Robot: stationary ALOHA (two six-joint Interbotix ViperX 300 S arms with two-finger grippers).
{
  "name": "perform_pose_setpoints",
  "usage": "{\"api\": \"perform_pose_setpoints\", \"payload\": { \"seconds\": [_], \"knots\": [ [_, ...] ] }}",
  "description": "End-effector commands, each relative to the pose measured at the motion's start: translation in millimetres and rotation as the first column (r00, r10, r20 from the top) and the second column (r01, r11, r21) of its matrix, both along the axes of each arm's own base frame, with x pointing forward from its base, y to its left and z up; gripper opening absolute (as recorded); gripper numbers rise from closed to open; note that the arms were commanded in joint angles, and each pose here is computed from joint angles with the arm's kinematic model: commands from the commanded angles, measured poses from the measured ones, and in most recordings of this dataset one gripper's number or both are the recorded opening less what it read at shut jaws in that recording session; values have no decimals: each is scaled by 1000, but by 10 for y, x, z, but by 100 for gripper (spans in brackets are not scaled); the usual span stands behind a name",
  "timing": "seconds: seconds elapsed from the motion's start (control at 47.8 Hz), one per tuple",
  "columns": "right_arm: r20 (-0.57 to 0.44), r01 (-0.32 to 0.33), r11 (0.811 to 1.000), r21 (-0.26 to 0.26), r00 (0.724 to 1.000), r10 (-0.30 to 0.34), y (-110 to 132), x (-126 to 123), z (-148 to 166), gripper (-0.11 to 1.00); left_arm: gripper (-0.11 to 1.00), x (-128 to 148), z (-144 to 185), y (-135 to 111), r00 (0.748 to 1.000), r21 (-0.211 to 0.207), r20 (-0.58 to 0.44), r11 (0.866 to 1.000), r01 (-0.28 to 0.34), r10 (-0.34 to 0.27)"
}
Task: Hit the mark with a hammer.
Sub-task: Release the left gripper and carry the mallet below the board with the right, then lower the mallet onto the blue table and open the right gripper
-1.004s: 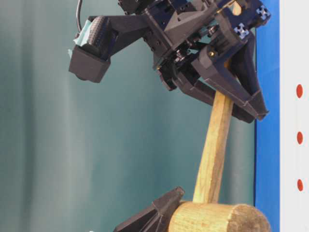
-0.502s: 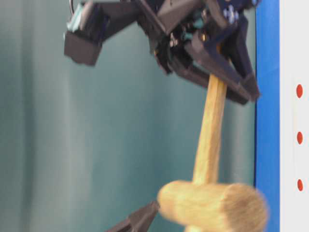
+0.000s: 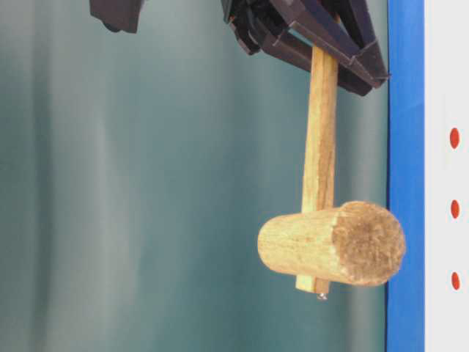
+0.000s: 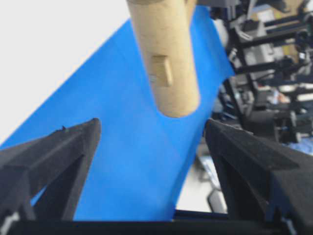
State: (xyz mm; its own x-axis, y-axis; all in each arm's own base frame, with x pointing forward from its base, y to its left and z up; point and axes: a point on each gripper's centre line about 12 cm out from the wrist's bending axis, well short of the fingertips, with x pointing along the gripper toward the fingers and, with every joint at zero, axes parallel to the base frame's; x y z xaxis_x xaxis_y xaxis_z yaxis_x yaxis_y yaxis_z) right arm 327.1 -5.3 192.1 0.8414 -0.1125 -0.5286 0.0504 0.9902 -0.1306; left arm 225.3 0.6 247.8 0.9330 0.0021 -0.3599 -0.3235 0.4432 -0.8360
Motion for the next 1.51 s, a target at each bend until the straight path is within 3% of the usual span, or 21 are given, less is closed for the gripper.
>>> {"api": "perform_pose_setpoints", "payload": {
  "seconds": [0.0,0.125,0.209,0.272,0.335,0.439,0.502,0.523,0.565,0.627,0.711,0.816,1.15,1.485],
  "knots": [
    [47,7,1000,7,999,-7,1,34,151,9,84,-12,25,41,1000,47,-4,999,0,0],
    [48,37,998,60,998,-39,5,52,152,9,84,-22,-3,92,999,157,-36,987,26,-20],
    [38,48,991,122,998,-53,53,57,134,9,83,-30,-22,109,997,264,-59,962,69,-55],
    [29,39,986,159,999,-44,126,63,120,9,83,-31,-24,116,994,342,-71,934,102,-83],
    [27,32,980,196,999,-38,223,86,118,9,83,-27,-20,116,990,420,-82,897,138,-114],
    [20,24,969,248,999,-30,392,127,103,9,83,-26,-34,116,978,560,-121,802,208,-170],
    [16,30,959,281,999,-36,510,169,85,9,83,-25,-33,119,971,623,-139,745,237,-193],
    [17,32,958,285,999,-39,538,176,83,9,83,-24,-26,126,969,649,-146,719,247,-201],
    [15,40,955,295,999,-46,607,190,62,9,83,-28,-29,133,965,680,-158,685,261,-210],
    [13,57,950,308,998,-65,703,212,32,9,83,-33,-34,146,961,713,-171,646,273,-217],
    [8,75,946,316,997,-82,848,238,-14,9,83,-44,-35,169,960,737,-179,616,276,-216],
    [3,79,944,319,996,-84,978,282,-51,9,83,-47,-41,186,960,744,-183,609,276,-212],
    [-21,38,948,317,999,-33,1179,622,-172,9,83,-57,-69,188,960,738,-188,614,278,-209],
    [-21,46,944,325,999,-42,1215,783,-207,9,83,-67,-71,187,960,738,-186,616,277,-209]
  ]
}}
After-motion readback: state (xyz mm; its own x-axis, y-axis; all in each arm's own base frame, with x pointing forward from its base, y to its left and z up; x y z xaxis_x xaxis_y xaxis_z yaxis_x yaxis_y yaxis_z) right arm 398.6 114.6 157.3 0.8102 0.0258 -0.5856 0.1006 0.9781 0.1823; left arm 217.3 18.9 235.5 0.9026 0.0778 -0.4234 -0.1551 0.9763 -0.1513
